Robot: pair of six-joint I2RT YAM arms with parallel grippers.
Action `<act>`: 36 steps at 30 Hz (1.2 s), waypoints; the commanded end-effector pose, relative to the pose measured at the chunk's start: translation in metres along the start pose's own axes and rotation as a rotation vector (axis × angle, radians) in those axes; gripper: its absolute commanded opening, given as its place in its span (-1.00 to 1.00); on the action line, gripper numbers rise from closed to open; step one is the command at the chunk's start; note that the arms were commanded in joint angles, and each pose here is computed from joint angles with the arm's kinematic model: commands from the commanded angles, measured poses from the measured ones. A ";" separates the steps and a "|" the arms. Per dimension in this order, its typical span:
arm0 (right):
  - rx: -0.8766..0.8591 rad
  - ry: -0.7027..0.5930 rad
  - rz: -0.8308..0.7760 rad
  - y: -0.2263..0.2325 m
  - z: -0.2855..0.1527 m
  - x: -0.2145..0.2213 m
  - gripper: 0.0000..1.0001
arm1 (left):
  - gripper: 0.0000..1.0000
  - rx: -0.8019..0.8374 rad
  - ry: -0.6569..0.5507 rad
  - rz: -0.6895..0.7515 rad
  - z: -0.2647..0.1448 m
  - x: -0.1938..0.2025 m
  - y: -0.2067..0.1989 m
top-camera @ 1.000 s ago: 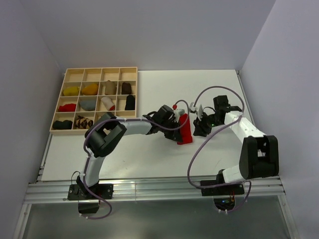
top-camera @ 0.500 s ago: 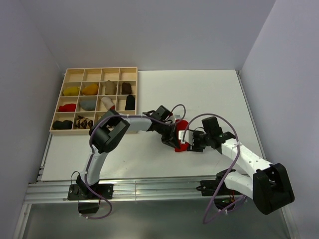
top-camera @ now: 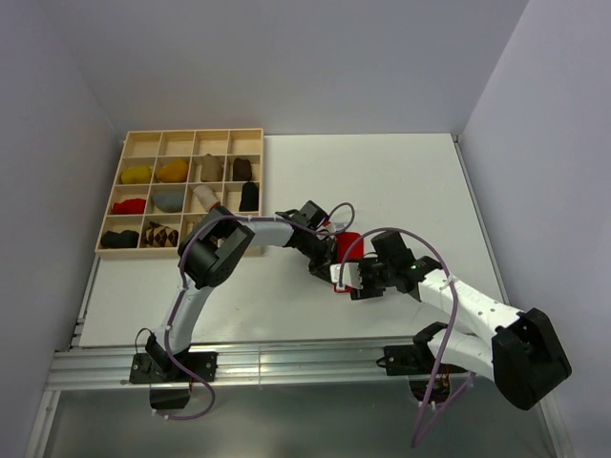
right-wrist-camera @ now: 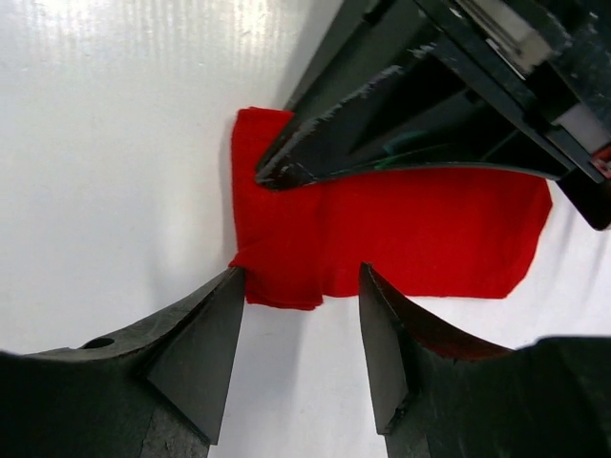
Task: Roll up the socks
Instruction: Roll the sock at the center of the board.
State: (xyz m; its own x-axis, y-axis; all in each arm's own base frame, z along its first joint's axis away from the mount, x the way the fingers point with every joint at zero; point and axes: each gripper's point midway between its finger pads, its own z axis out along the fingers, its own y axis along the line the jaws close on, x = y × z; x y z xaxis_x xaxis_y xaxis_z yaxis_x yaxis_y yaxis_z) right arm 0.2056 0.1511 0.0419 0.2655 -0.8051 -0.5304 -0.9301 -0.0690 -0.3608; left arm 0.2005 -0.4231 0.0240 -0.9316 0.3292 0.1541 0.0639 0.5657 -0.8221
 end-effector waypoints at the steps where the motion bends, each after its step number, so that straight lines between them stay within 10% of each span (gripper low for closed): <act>1: -0.022 -0.028 -0.023 0.002 -0.005 -0.013 0.16 | -0.99 -0.159 -0.014 -0.078 0.013 -0.001 0.050; 14: -0.039 0.016 -0.060 0.013 0.003 -0.007 0.12 | -0.99 -0.155 -0.011 -0.091 0.012 -0.003 0.053; 24: -0.063 0.051 -0.022 0.005 0.019 -0.002 -0.27 | -0.92 -0.116 -0.014 -0.074 0.006 -0.005 0.040; 36: -0.362 0.008 0.242 0.009 0.011 -0.008 -0.67 | 0.00 0.011 -0.361 0.042 -0.042 -0.035 0.006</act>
State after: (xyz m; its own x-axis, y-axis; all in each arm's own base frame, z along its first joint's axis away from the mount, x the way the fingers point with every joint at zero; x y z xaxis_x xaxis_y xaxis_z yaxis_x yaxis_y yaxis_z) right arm 0.2120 0.1669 0.0288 0.1180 -0.8344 -0.5383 -0.9924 -0.0798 -0.0937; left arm 0.2131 -0.4024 0.0334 -0.9719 0.2172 0.0912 0.0424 0.5423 -0.8391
